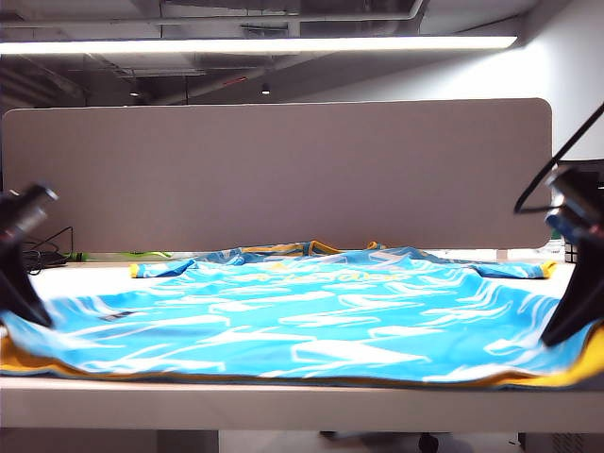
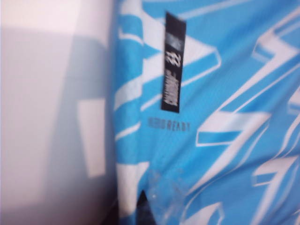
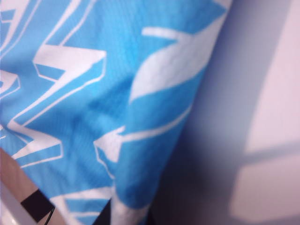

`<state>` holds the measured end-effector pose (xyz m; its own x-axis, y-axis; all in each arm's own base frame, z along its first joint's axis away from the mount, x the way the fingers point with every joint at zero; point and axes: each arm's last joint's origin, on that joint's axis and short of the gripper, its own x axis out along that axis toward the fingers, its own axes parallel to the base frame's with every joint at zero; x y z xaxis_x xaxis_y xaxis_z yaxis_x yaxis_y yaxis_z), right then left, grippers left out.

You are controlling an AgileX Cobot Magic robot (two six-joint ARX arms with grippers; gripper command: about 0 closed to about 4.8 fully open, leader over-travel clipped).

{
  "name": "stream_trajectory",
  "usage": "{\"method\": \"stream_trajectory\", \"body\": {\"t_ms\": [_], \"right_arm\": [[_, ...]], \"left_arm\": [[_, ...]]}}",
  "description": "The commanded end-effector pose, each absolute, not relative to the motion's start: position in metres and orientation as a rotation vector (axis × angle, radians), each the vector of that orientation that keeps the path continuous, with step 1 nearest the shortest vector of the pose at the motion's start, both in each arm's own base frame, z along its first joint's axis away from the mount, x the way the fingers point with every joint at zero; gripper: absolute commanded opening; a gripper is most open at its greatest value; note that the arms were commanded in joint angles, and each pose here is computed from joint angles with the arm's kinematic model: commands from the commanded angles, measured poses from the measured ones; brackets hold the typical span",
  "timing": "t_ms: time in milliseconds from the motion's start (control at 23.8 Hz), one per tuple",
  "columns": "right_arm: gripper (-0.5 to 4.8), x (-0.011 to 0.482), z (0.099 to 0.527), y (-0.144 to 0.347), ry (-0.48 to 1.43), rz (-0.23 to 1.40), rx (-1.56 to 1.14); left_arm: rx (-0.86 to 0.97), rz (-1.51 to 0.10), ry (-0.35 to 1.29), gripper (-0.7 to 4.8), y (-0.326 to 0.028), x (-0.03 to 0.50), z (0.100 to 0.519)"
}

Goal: Fold the bottom side of the soccer jersey horizontally towards the center, about one-third of the way, then fold the sleeve back towards the center, creating a straight line along the edge of the the soccer jersey, and finally fold the bottom of the soccer jersey up towards the top, creating a neat rectangle.

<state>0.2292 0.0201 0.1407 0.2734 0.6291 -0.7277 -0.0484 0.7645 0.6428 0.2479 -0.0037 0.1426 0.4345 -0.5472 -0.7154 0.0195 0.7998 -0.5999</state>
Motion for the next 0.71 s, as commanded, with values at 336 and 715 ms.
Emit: {"method": "stream_trajectory", "body": {"t_ms": [336, 715], "right_arm": [[-0.09, 0.153, 0.224, 0.02, 1.051, 0.526, 0.519], [-0.09, 0.066, 0.264, 0.018, 0.734, 0.506, 0.571]], "left_arm": [[-0.497, -0.287, 0.852, -0.05, 0.0, 0.16, 0.239], [-0.516, -0.246, 0.582, -0.05, -0.007, 0.067, 0.271]]}}
